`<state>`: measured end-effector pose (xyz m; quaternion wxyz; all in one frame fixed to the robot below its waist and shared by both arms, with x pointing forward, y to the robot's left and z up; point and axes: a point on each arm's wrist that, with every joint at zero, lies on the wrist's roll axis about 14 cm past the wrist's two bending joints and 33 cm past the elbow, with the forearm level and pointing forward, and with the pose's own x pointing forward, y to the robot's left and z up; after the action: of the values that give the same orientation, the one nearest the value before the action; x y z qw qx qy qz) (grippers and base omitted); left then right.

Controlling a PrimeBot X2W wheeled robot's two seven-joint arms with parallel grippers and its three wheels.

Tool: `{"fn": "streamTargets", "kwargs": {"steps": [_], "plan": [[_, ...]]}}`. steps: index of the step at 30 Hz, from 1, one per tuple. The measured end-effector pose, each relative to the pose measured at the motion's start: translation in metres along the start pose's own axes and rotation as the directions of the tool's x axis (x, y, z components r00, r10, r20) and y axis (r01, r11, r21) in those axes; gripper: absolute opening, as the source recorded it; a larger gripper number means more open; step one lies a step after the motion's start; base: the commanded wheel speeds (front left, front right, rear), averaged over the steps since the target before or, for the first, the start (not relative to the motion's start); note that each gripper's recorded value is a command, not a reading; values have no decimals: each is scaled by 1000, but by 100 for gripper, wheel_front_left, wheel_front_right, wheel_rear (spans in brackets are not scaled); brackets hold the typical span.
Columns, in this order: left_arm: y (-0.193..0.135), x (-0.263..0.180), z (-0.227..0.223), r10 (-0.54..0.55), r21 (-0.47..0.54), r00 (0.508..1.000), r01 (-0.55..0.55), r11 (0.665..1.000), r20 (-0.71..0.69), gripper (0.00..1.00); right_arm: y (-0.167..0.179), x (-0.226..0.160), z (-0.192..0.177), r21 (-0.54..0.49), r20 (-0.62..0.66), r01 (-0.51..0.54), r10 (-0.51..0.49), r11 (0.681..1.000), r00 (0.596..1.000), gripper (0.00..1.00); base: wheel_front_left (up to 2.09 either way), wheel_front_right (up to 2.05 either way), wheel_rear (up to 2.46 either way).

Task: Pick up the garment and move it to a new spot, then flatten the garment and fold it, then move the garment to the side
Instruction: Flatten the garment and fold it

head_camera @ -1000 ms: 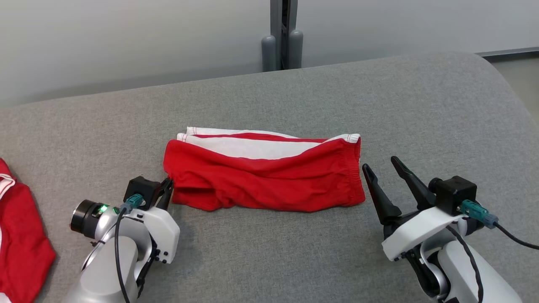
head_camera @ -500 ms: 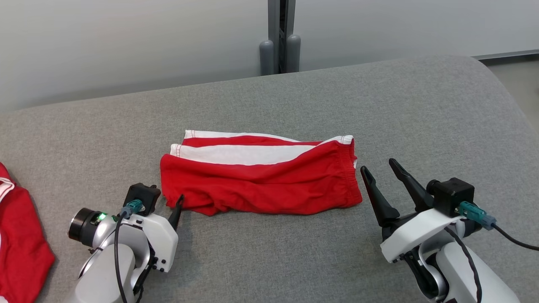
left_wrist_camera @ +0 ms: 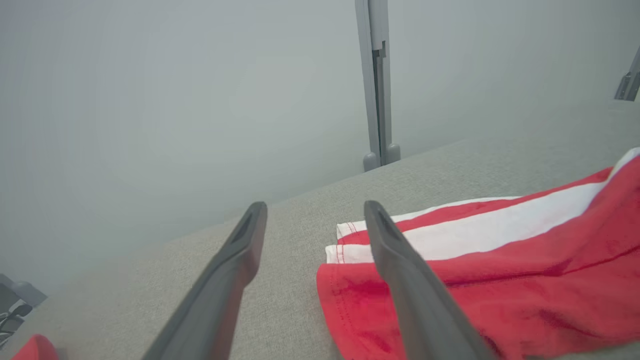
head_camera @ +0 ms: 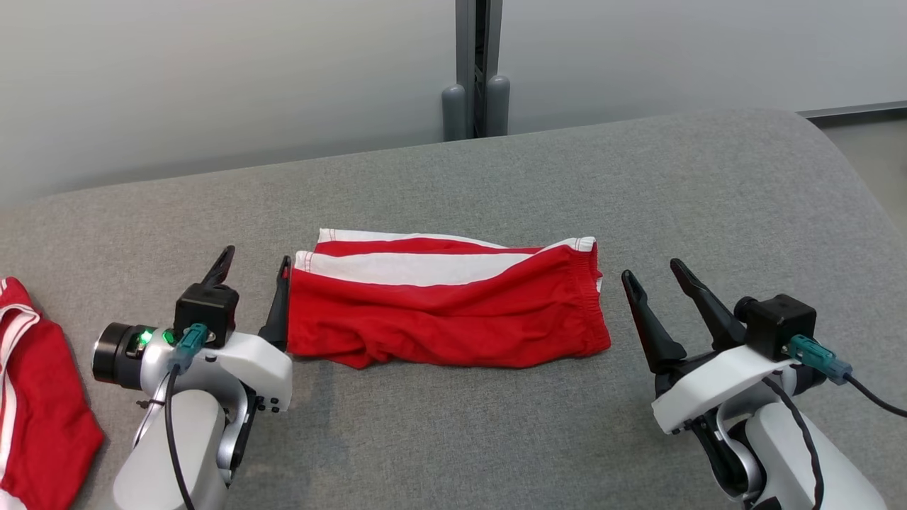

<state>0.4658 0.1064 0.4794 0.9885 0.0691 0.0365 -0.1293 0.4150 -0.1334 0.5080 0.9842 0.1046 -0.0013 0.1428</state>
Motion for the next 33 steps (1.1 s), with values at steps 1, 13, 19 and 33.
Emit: {"fn": "streamTargets", "kwargs": {"steps": [1,13,19,33], "plan": [[2,-2,5,13,-11,1000,-12,1000,23,100,0,0,2,-1,5,-1,1,1000,1000,100,0,0,0],[15,-46,17,140,-141,983,-123,982,118,100,-4,-6,7,11,29,20,-20,1000,999,100,0,0,0],[14,-54,14,148,-149,982,-130,980,117,100,-5,-9,4,13,23,26,-27,1000,999,100,0,0,0],[5,-6,-26,36,-20,995,-38,999,-98,100,-16,-9,-12,33,-20,65,-64,997,998,100,0,0,0]]}}
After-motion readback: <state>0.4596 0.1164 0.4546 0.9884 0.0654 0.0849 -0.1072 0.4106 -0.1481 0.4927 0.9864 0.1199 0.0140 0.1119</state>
